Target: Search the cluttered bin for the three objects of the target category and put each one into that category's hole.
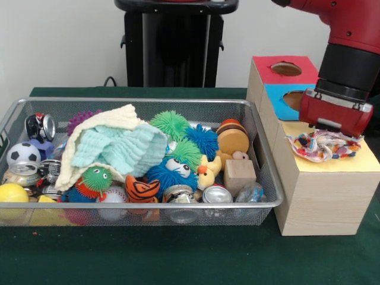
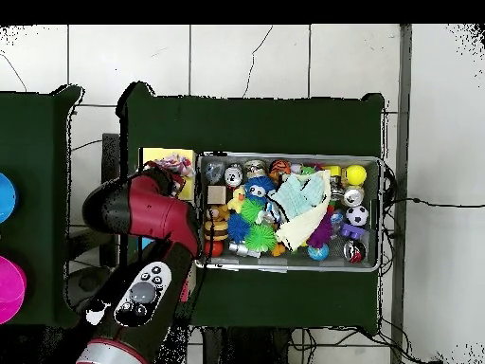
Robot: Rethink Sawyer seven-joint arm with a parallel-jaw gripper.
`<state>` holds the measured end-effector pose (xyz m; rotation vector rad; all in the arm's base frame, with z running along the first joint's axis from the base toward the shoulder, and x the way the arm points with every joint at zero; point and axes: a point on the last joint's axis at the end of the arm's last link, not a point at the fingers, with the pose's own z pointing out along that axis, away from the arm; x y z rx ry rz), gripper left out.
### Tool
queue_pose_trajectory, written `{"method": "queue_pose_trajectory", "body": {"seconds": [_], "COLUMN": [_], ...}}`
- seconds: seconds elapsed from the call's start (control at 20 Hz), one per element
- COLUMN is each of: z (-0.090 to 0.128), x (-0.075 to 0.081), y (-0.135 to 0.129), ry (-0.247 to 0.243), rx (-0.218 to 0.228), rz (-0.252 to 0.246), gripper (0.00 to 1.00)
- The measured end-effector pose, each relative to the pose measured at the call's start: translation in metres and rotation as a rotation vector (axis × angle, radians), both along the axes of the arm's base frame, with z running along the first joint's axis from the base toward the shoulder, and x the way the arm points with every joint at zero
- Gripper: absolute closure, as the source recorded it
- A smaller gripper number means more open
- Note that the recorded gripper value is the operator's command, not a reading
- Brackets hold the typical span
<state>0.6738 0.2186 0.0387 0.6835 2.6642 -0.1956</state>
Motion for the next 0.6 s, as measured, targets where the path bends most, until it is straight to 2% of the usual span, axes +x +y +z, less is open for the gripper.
{"method": "queue_pose_trajectory", "body": {"seconds": [0.25, 0.45, 0.6], "z": [-0.0048, -0.0084, -0.0124], "x": [-0.0006, -0.0001, 0.0016], "y": [-0.0013, -0.0013, -0.0054], "ry": [-0.010, -0.004, 0.008], "rx": [-0.006, 0.013, 0.049], "rz": [0.002, -0.007, -0.030], "gripper": [1.00, 1.00, 1.00]}}
